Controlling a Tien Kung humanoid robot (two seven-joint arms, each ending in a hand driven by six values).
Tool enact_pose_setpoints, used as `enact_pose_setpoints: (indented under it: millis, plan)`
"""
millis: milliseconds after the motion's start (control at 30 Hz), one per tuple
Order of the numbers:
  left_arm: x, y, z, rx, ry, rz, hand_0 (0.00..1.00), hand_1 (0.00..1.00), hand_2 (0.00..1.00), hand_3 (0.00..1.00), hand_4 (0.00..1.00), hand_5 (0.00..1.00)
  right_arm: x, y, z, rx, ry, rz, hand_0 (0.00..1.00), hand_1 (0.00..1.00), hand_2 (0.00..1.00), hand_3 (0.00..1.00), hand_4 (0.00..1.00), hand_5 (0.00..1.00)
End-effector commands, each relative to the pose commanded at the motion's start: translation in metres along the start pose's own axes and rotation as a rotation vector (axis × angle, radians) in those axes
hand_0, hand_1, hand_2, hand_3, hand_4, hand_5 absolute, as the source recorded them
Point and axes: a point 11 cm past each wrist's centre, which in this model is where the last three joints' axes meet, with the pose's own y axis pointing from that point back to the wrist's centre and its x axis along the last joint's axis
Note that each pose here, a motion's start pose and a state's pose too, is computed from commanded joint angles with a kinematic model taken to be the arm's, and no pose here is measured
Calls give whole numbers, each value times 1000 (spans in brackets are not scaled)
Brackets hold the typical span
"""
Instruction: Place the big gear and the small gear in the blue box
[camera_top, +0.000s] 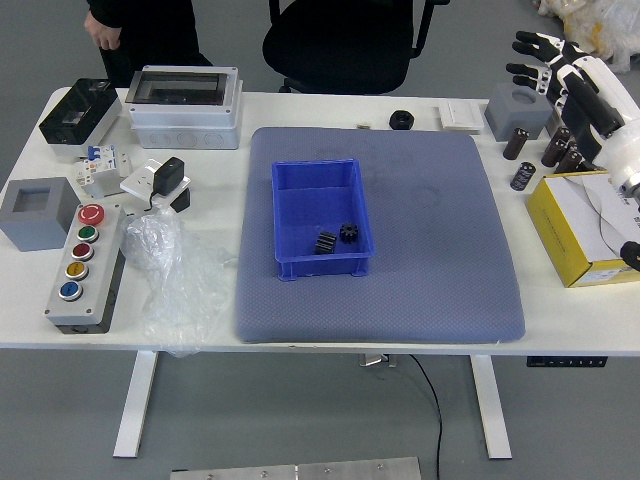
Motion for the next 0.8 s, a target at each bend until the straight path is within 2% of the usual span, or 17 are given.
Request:
enact_pose_setpoints:
  millis: [167, 200, 267, 367, 400, 567, 600, 767, 800]
  plan:
    - [0, 0, 2, -3, -1, -2, 858, 834, 837, 846, 754, 690, 1, 3, -2, 43, -184, -1, 910, 854, 914, 883, 535, 891]
    - [0, 0, 2, -3, -2, -2, 858, 834, 837, 847, 754, 690, 1, 3, -3, 50, -220, -1, 942, 886, 944, 907, 545, 925]
    - [0, 0, 2, -3, -1, -3, 858, 834, 837, 847, 754, 690, 2, 4, -3, 61, -284, 2, 942, 886, 944, 907, 545, 925]
    - [-1, 0, 1, -2, -1, -3, 858, 834, 837, 847, 754, 690, 4, 5, -3, 74, -365, 8, 942, 886, 944, 907, 545, 925]
    - [-1, 0, 1, -1, 0, -3, 858, 834, 838, 846, 753, 690, 4, 5, -2, 77, -391, 10, 971, 928, 973, 948, 571, 963]
    - [-1, 0, 1, -2, -1, -3, 858, 834, 838, 846, 753, 690, 8, 5, -2, 93, -489, 14, 971, 928, 973, 948, 571, 963]
    - [-1, 0, 1, -2, -1, -3, 858, 834, 838, 847, 753, 690, 9, 5, -2, 97, -504, 14, 997, 936, 989, 969, 641, 998]
    - [-1, 0, 0, -1, -1, -3, 858, 834, 838, 847, 753, 690, 12, 7, -3, 109, -533, 16, 997, 936, 989, 969, 641, 998]
    - [-1, 0, 0, 0, -1, -2, 858, 834, 837, 846, 754, 690, 12, 7, -3, 111, -533, 16, 998, 945, 998, 977, 743, 998]
